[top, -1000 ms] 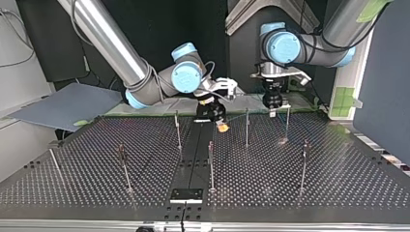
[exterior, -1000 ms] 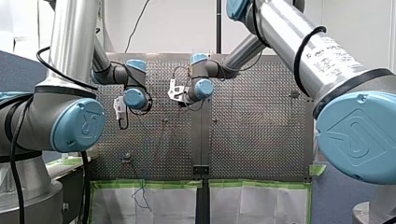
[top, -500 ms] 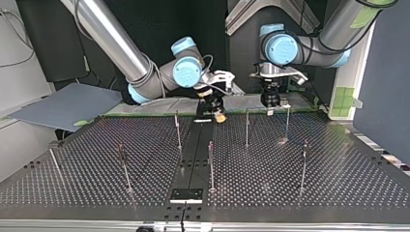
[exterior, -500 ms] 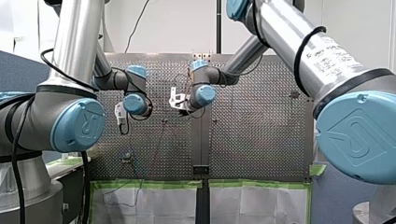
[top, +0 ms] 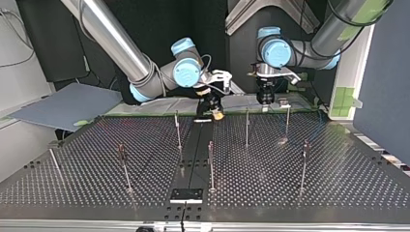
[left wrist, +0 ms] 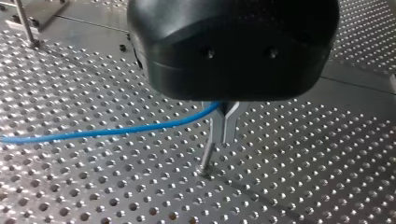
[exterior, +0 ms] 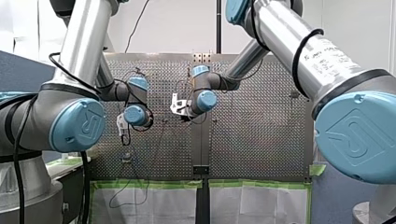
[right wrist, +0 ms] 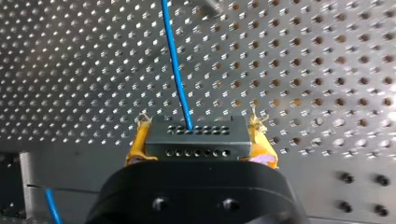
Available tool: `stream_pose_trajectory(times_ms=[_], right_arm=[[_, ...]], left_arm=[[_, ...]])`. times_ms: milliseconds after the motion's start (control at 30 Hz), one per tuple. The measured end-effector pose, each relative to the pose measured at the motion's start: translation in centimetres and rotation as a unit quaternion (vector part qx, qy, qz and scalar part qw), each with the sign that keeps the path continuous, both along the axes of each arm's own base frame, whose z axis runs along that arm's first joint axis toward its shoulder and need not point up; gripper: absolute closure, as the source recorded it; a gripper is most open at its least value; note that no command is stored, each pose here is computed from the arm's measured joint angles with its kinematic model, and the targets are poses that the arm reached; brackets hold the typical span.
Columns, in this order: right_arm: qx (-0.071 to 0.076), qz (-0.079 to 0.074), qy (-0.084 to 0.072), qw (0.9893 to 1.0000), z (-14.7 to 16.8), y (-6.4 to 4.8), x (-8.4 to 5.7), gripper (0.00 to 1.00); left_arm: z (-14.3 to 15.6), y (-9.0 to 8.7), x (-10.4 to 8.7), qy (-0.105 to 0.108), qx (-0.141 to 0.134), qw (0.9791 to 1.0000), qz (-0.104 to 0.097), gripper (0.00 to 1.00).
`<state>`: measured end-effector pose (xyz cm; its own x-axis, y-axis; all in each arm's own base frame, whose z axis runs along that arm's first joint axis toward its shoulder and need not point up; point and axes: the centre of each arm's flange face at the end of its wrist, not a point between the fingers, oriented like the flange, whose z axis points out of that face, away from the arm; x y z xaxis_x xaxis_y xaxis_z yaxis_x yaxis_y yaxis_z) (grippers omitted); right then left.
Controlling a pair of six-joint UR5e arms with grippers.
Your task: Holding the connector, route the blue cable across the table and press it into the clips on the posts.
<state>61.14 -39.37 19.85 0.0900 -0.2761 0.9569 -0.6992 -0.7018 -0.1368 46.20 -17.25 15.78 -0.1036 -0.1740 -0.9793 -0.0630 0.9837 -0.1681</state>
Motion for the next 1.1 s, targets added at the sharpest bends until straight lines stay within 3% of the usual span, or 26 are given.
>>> stream_pose_trajectory(times_ms=[333,533,700,1100], right_arm=[[-0.006,-0.009,-0.012,0.9999,-0.9,-1.6,-0.4,1.00],[-0.013,-0.011,-0.025,0.9995,-1.1,-2.3,-0.4,1.00],[-0.012,-0.014,-0.024,0.9995,-1.8,-2.8,-0.6,1.00],[-0.019,-0.028,-0.034,0.9988,-2.1,-5.0,-1.6,1.00]], left_arm=[[-0.4,0.1,0.9,-0.013,-0.014,0.9997,-0.013,1.00],[-1.4,0.0,2.6,-0.009,-0.013,0.9998,-0.014,1.00],[-2.2,0.0,3.9,-0.006,-0.014,0.9998,-0.012,1.00],[-0.7,0.7,6.7,-0.022,-0.016,0.9995,-0.014,1.00]])
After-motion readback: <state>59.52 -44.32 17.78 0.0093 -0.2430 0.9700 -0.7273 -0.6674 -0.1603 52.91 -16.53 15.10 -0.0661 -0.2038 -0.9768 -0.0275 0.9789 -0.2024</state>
